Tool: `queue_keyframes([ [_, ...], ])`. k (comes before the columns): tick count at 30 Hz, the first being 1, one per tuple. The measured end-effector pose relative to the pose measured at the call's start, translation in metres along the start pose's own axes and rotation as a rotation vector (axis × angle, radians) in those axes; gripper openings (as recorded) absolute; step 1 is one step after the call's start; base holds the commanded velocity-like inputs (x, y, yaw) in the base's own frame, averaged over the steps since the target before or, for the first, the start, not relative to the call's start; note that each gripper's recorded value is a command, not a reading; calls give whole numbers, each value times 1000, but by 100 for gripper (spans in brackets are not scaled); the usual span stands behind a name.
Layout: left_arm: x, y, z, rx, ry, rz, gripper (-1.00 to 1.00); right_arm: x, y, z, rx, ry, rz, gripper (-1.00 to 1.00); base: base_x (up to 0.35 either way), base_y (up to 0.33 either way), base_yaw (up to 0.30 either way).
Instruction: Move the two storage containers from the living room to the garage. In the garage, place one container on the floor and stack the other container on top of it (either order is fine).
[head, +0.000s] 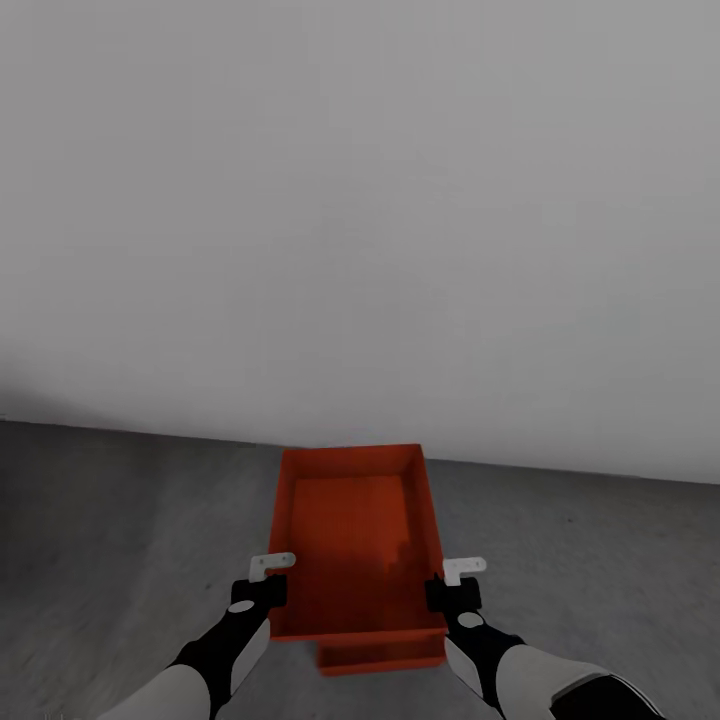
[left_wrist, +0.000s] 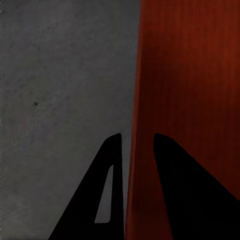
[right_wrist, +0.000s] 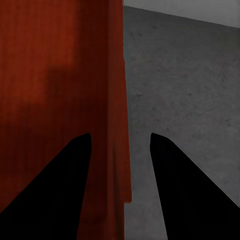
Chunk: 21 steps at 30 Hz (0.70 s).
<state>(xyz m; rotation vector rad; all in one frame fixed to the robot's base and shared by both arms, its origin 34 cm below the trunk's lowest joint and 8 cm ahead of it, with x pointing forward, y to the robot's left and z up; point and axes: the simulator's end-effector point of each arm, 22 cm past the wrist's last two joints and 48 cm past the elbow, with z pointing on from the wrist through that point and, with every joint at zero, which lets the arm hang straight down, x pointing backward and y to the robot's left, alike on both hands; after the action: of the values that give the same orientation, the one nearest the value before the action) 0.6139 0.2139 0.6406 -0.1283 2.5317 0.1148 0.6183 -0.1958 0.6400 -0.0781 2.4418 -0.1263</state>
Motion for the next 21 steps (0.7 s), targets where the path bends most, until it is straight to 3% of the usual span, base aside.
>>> queue_keyframes([
  [7, 1, 0, 0, 0, 1, 0, -100, 1, 0, 0, 0, 1, 0, -100, 0, 0, 166],
  [14, 1, 0, 0, 0, 2, 1, -100, 1, 0, 0, 0, 2, 0, -100, -2, -12, 16],
  [21, 1, 0, 0, 0, 2, 0, -100, 1, 0, 0, -1, 1, 1, -100, -51, -152, 1],
])
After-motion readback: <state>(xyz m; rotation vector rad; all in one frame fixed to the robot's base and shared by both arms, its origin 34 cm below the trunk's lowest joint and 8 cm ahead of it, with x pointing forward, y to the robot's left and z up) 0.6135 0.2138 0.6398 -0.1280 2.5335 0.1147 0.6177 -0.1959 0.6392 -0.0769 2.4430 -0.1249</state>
